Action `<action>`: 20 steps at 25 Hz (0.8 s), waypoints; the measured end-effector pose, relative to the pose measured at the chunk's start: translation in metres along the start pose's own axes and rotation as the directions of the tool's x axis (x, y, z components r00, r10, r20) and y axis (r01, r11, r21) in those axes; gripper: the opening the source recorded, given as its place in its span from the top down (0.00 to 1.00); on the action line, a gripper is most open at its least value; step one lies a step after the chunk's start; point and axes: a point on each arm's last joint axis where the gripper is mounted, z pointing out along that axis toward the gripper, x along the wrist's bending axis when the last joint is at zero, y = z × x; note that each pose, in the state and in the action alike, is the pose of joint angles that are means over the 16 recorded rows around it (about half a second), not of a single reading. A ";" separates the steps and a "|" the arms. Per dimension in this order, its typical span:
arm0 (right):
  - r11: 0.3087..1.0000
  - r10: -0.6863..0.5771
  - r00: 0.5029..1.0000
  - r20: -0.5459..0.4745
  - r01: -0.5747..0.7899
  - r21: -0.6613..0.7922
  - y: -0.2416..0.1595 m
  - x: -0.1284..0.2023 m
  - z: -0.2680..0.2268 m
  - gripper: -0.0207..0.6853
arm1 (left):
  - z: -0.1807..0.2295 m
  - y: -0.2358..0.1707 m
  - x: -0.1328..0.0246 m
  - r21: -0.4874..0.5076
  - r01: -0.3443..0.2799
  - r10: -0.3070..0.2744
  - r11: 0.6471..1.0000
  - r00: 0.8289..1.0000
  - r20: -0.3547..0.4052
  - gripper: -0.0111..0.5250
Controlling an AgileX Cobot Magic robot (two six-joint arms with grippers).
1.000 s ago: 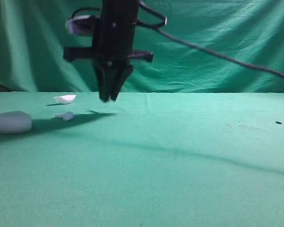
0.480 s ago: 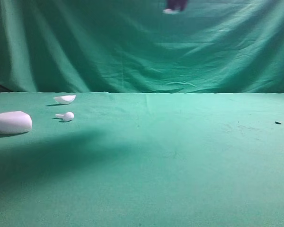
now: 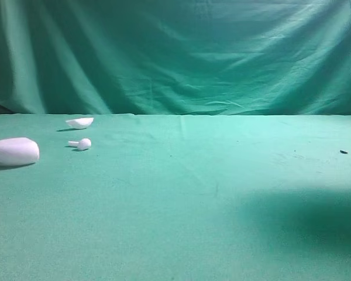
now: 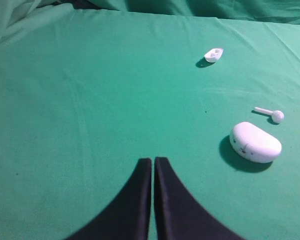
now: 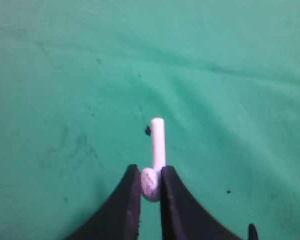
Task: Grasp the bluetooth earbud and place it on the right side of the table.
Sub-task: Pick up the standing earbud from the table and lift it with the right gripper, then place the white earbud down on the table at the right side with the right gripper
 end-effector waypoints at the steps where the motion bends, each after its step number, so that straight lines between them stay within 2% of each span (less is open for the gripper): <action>1: 1.000 0.014 1.000 0.002 -0.014 0.007 -0.009 -0.003 0.008 0.86 | 0.000 0.000 0.000 0.000 0.000 0.000 1.000 1.000 0.000 0.98; 9: 0.996 0.077 0.997 0.005 -0.078 0.047 -0.059 -0.012 0.066 0.86 | 0.000 0.000 0.000 0.000 0.000 0.000 1.000 1.000 0.000 0.98; 16: 0.997 0.066 0.998 0.008 -0.066 0.036 -0.064 -0.012 0.092 0.86 | 0.000 0.000 0.000 0.000 0.000 0.000 1.000 1.000 0.000 0.98; 20: 0.998 0.049 0.999 0.015 -0.049 0.032 -0.063 -0.012 0.099 0.82 | 0.000 0.000 0.000 0.000 0.000 0.000 1.000 1.000 0.000 0.98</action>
